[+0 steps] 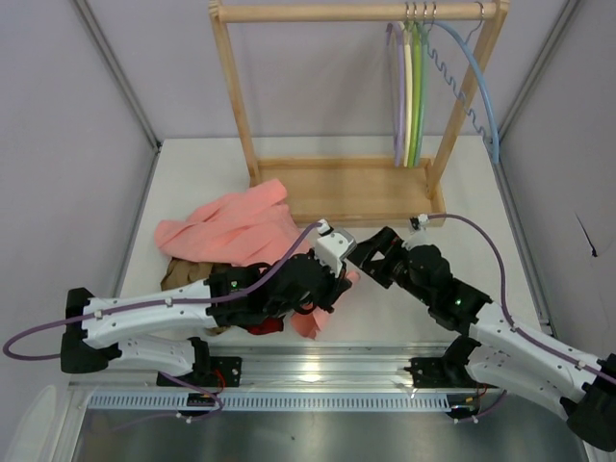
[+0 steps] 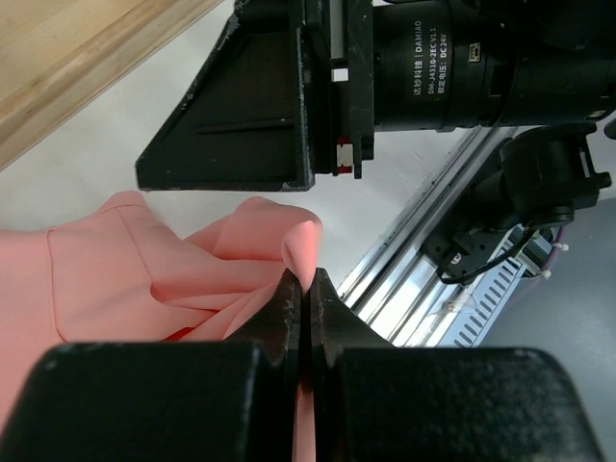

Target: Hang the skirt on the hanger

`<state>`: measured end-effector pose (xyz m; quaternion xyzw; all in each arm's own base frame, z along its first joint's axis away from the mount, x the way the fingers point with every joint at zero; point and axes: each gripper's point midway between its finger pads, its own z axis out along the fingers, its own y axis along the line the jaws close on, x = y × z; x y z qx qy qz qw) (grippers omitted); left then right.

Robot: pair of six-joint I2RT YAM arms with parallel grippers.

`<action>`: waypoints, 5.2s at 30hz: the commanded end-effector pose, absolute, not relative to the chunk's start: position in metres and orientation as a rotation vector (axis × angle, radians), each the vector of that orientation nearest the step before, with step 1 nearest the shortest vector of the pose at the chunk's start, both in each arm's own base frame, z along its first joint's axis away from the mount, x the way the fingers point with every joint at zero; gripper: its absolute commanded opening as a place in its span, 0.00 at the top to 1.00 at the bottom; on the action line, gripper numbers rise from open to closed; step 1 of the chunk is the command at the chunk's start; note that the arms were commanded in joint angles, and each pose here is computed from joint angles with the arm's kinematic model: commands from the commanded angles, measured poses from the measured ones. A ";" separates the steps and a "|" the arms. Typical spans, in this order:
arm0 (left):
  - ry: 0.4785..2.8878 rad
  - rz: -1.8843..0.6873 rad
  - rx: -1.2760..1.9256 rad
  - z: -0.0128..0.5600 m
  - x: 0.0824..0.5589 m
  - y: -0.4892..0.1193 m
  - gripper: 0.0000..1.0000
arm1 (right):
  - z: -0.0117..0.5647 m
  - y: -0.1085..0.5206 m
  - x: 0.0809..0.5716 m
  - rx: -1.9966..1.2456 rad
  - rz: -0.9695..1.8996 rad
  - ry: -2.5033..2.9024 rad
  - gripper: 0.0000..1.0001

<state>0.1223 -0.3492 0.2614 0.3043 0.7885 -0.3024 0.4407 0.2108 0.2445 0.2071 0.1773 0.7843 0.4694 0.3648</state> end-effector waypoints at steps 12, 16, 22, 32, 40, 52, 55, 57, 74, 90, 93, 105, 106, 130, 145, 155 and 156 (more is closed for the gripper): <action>1.880 -0.748 0.684 0.285 0.134 -0.351 0.66 | 0.224 0.272 0.214 0.443 1.295 1.964 1.00; 1.945 -0.661 0.681 0.291 0.135 -0.319 0.10 | 0.218 0.248 0.221 0.463 1.125 1.989 1.00; 2.126 -0.536 0.329 0.294 0.177 -0.228 0.01 | 0.211 0.182 0.239 0.551 0.922 1.959 1.00; 2.127 -0.097 -0.513 0.264 0.264 -0.022 0.01 | 0.222 0.108 0.230 0.601 0.720 1.917 1.00; 2.084 -0.041 -0.862 0.224 0.286 0.058 0.00 | 0.259 0.172 0.219 0.112 1.042 1.892 0.59; 2.044 -0.134 -1.131 0.166 0.285 0.116 0.01 | 0.267 0.336 0.235 -0.154 0.875 1.934 0.07; 2.015 -0.113 -1.170 0.155 0.280 0.121 0.01 | 0.283 0.377 0.266 -0.063 0.897 1.924 0.04; 1.998 -0.098 -1.180 0.153 0.277 0.124 0.01 | 0.289 0.389 0.295 0.021 0.910 1.899 0.02; 2.001 -0.113 -1.112 0.147 0.276 0.119 0.00 | 0.229 0.462 0.456 0.311 0.844 1.911 0.07; 1.991 -0.091 -1.103 0.151 0.277 0.123 0.01 | 0.349 0.433 0.390 0.154 0.851 1.650 1.00; 1.989 -0.095 -1.092 0.152 0.277 0.122 0.01 | 0.411 0.418 0.365 0.088 0.884 1.536 1.00; 1.947 -0.104 -1.058 0.166 0.284 0.124 0.01 | 0.546 0.294 0.281 0.091 0.915 1.227 1.00; 1.944 -0.114 -1.047 0.168 0.286 0.123 0.00 | 0.551 0.284 0.276 0.092 0.901 1.222 1.00; 2.238 -0.008 -0.869 0.118 0.312 0.108 0.20 | 0.440 0.147 0.208 0.161 0.705 1.506 1.00; 2.182 0.114 -1.013 0.116 0.280 0.121 0.99 | 0.431 0.132 0.211 0.170 0.614 1.515 1.00; 1.965 0.302 -1.388 0.121 0.228 0.189 1.00 | 0.423 0.134 0.215 0.177 0.601 1.530 1.00; 1.953 0.321 -1.410 0.122 0.223 0.191 1.00 | 0.424 0.134 0.215 0.176 0.600 1.528 1.00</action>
